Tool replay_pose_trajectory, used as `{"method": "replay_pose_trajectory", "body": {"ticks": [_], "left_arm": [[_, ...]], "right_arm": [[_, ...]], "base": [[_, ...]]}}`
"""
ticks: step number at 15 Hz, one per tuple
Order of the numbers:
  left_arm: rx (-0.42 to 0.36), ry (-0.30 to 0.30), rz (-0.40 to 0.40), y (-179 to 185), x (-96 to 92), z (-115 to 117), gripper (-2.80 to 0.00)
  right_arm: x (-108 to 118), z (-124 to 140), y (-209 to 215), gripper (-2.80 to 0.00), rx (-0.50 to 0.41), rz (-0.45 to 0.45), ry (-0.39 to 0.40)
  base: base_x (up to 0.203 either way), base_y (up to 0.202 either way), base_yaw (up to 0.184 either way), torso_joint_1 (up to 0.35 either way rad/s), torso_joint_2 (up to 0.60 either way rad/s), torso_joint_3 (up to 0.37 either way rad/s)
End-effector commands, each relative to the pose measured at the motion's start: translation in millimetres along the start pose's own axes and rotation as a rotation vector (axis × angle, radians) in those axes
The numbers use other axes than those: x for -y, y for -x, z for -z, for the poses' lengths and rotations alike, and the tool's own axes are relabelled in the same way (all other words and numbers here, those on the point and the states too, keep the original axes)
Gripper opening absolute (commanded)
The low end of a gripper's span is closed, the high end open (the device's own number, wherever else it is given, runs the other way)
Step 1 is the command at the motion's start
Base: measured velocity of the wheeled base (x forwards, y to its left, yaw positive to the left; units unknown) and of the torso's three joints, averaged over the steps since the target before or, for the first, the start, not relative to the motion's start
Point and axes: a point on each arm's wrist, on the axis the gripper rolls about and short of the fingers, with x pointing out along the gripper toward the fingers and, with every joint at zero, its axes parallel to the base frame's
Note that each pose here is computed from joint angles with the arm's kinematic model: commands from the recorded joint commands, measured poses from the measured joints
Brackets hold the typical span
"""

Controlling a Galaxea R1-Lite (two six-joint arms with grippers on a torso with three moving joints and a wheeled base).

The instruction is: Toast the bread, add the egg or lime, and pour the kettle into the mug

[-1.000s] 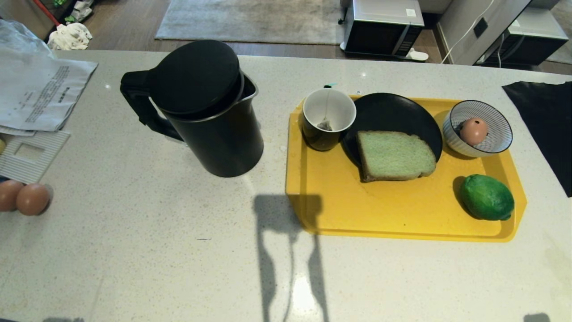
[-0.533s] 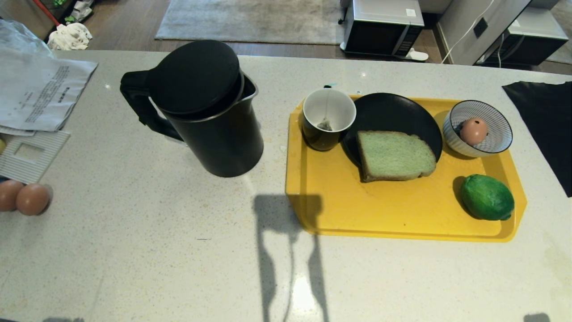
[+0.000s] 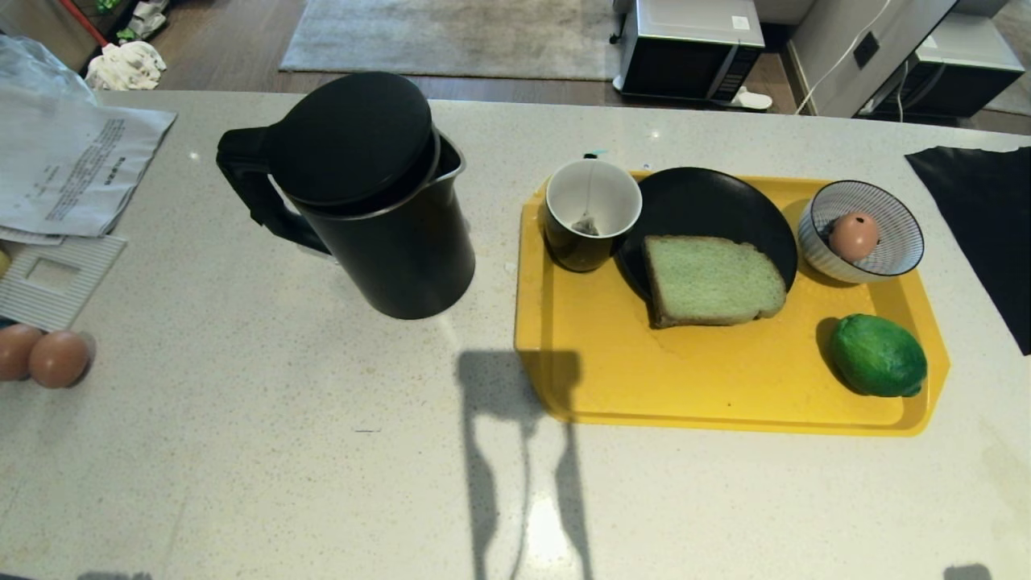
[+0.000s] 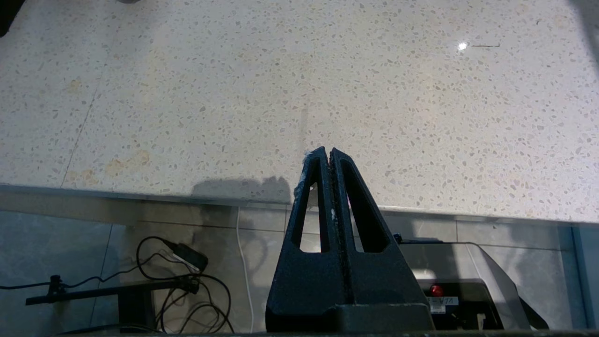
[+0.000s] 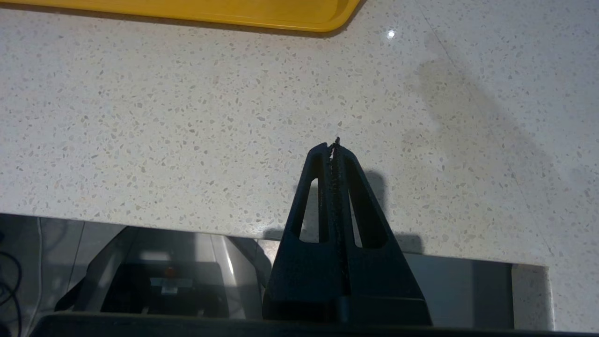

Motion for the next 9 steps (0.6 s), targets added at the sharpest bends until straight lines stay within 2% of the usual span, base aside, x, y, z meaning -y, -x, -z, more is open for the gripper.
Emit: {"method": "replay_pose_trajectory", "body": {"ticks": [1,9], "left_arm": [[-0.015,0.0,-0.001,-1.0,-0.1,4.7,-2.8],[-0.013,-0.006,-0.001,-1.0,-0.1,4.6,-2.8]], "right_arm": [[0.0,0.4,-0.1,-2.8,-0.002,0.0,0.0],[0.0,0.4,-0.1,-2.8,-0.002,0.0,0.0]], "base": [[0.0,0.0,0.0,0.0,0.0,0.0],[0.0,0.0,0.0,0.0,0.0,0.0]]}}
